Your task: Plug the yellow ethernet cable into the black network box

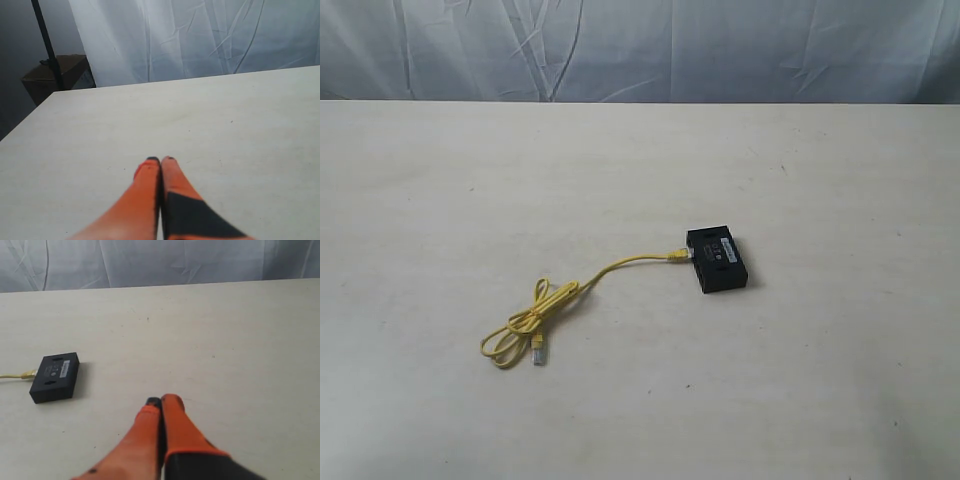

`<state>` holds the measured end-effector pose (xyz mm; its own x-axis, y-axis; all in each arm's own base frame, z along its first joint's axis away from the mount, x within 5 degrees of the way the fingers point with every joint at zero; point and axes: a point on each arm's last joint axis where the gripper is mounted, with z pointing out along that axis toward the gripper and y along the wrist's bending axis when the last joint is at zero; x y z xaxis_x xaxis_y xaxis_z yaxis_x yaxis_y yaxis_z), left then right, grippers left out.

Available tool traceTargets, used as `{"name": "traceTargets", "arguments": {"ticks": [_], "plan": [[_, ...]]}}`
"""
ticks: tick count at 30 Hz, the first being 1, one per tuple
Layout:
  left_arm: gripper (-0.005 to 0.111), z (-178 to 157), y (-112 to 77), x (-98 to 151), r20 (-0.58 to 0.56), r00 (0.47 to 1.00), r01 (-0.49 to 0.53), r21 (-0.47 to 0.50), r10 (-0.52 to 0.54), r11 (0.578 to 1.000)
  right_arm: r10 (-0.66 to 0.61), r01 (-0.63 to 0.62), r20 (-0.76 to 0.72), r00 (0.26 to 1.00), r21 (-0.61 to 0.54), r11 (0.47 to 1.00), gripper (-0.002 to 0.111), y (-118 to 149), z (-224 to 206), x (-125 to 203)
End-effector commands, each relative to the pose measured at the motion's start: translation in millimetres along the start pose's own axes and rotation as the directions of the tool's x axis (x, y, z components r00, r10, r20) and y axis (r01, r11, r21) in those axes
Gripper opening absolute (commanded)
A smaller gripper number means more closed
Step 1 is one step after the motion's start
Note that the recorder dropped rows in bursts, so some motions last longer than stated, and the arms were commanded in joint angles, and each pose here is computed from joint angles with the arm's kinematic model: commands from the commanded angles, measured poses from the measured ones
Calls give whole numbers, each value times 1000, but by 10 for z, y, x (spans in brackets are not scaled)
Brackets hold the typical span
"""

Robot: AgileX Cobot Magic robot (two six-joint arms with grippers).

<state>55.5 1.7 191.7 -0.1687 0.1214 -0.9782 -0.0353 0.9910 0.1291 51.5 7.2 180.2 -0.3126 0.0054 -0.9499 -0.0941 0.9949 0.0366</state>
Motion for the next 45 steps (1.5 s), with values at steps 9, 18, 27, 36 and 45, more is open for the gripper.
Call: {"name": "traceTargets", "arguments": {"ticks": [9, 18, 27, 36, 45], "plan": [[0, 0, 1, 2, 11, 1000, 6, -2, -6, 1000, -39, 41, 37, 999, -42, 998, -1, 17, 8, -2], [0, 0, 1, 2, 11, 1000, 6, -2, -6, 1000, -36, 38, 39, 999, -40, 998, -1, 16, 8, -4], [0, 0, 1, 2, 11, 1000, 6, -2, -6, 1000, -36, 38, 39, 999, -40, 998, -1, 16, 8, -4], [0, 0, 1, 2, 11, 1000, 6, -2, -6, 1000, -36, 38, 43, 998, -40, 998, -1, 16, 8, -8], [0, 0, 1, 2, 11, 1000, 6, -2, -6, 1000, -36, 38, 43, 998, -40, 998, -1, 16, 8, -8]]}}
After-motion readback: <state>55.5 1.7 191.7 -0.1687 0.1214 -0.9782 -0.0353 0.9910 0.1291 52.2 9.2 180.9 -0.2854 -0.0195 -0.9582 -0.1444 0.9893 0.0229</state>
